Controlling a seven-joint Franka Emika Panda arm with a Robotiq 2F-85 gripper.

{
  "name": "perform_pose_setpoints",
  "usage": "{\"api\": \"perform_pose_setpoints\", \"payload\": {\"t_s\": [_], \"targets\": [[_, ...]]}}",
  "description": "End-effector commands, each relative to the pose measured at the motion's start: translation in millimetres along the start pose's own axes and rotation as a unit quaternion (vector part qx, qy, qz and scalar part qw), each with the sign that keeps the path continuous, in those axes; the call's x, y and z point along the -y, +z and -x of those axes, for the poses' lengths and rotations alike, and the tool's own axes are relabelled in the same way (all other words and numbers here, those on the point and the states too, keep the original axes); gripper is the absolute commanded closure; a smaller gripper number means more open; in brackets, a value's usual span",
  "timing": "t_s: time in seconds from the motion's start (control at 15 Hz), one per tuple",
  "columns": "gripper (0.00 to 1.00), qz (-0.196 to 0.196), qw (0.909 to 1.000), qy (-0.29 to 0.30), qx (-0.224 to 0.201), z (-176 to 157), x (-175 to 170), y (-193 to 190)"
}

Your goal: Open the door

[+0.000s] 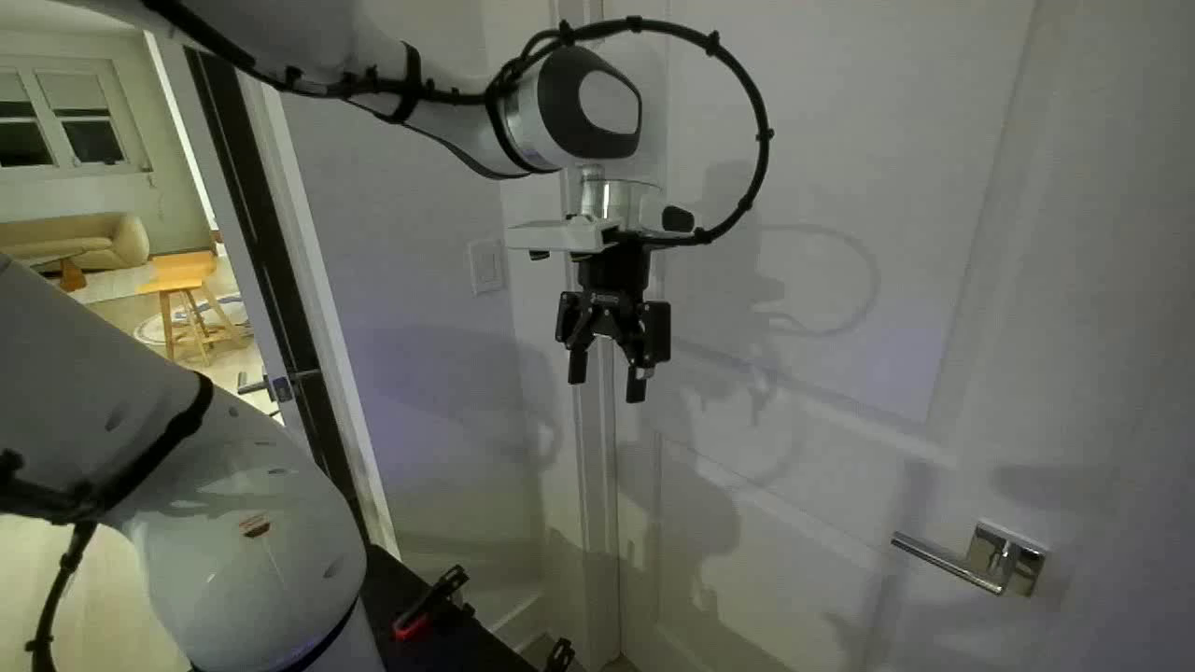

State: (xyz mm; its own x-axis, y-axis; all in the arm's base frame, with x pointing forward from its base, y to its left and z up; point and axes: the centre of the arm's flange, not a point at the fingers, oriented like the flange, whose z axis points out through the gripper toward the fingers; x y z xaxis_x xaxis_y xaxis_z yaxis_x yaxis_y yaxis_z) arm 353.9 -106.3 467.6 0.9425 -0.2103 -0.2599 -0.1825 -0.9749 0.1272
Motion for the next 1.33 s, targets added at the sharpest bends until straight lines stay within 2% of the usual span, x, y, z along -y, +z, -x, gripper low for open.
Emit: {"api": "perform_pose_setpoints", "payload": {"t_s": [0.0,0.33,0.6,0.8,1.0,1.27], "targets": [[0.0,0.0,1.0,0.0,0.0,0,0,0],[0.0,0.0,1.0,0.0,0.0,0,0,0],[0.0,-0.001,0.9951,0.088,-0.046,-26,-17,15],[0.0,0.0,0.9837,0.158,-0.085,-48,-41,26],[0.0,0.008,0.9683,0.221,-0.116,-65,-64,39],[0.0,0.008,0.9358,0.312,-0.163,-86,-92,63]]}}
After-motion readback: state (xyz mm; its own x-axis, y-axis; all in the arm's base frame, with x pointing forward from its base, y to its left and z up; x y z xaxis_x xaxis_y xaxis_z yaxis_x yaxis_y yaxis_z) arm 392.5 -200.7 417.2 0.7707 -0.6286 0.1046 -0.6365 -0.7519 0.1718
